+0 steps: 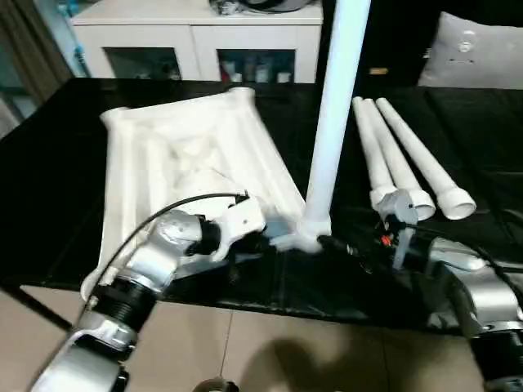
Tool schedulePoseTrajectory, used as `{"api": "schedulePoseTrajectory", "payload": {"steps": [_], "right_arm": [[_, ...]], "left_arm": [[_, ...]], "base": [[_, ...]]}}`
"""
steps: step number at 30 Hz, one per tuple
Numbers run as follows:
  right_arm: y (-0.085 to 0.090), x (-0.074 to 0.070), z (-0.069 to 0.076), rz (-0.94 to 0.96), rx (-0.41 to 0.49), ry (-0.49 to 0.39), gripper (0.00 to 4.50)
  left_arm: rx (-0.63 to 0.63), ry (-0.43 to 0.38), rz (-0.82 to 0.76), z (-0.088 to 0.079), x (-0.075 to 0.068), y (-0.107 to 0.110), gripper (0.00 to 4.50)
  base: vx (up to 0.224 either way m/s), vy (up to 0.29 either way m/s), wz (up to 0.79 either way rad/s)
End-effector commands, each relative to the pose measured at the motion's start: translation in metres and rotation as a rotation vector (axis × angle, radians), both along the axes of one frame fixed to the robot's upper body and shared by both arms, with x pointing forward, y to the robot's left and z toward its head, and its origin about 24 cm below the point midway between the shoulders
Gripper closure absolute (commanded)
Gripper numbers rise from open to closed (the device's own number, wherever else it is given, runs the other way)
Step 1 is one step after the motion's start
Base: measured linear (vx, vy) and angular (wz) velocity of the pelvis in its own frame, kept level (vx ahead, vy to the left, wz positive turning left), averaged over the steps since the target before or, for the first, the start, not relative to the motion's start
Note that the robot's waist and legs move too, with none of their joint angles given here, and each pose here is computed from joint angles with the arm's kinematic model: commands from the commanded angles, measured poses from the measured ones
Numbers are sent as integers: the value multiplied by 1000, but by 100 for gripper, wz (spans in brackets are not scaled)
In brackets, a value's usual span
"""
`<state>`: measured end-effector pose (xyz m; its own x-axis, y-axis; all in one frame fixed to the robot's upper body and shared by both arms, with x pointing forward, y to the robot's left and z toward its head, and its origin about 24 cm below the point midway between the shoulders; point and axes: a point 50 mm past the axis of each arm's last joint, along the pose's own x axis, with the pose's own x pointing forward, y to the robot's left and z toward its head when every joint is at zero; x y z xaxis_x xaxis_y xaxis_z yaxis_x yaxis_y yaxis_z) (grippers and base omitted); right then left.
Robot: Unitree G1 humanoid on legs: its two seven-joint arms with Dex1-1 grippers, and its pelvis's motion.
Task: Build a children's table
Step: Rotate leg to tighten
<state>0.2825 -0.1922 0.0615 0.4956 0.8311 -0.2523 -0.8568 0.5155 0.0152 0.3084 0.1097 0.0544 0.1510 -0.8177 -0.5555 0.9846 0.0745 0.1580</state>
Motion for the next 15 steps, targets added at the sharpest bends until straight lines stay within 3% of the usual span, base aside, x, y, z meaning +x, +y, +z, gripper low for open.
{"api": "schedulePoseTrajectory", "payload": {"steps": [1, 6, 8, 15], "right_arm": [[6, 0, 6, 74, 1, -11, 3], [15, -4, 3, 211, -34, 12, 3], [18, -4, 2, 233, -35, 22, 36], [28, -2, -2, 276, -22, 62, 84]], "left_arm": [[68, 23, -131, -4, -6, -5, 450], [151, 10, -230, -6, -6, 4, 450], [161, 8, -240, -6, -6, 6, 450], [174, 7, -271, -7, -5, 7, 450]], "base": [[0, 0, 0], [0, 0, 0], [0, 0, 0], [0, 0, 0]]}}
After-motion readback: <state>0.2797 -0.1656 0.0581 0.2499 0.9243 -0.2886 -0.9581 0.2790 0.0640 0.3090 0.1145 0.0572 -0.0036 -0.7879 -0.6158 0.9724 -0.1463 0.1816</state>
